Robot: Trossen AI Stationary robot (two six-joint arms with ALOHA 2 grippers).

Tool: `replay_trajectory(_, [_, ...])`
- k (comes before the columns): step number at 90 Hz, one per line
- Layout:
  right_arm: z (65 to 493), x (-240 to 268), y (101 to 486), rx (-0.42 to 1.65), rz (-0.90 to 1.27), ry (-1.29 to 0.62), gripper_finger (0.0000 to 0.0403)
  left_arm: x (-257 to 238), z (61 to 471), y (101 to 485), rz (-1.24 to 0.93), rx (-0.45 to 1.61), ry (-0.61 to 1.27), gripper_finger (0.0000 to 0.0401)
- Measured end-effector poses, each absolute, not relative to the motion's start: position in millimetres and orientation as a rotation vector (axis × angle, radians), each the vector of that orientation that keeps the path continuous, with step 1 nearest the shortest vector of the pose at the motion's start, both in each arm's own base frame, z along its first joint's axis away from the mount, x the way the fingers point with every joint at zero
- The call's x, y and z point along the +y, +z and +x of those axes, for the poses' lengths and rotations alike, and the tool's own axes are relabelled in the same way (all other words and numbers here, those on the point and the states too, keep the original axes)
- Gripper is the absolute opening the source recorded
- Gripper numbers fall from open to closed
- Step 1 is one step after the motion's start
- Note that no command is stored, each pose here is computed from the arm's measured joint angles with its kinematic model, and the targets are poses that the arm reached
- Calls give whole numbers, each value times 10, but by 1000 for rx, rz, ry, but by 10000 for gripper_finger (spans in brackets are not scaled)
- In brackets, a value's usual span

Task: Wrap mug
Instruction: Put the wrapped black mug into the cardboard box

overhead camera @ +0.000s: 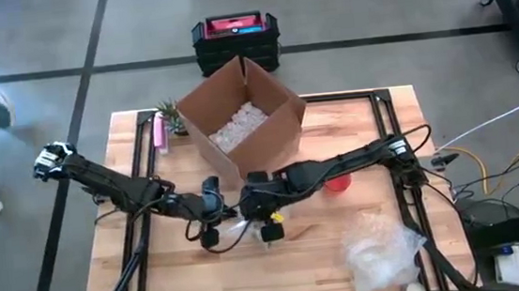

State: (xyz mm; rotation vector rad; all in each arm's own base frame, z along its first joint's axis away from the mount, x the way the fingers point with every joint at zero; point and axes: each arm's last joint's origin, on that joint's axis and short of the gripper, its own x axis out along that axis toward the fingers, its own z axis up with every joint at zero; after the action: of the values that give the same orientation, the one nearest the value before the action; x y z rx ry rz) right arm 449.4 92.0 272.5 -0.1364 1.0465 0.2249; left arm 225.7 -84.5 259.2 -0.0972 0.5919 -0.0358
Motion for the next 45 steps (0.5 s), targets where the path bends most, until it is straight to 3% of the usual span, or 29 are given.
replay_trajectory(14, [4436,1097,2756,1053,-146,384,114,-840,2228,2601,-125,605,-43,20])
replay_trajectory(28, [4375,1180,2482,1142,-313,347,191,-852,2228,2569,-135,630,-38,20])
replay_trajectory(45, [4387,1185,2127,1213,-345,358,239,-872,2246,2535,-138,643,-37,20])
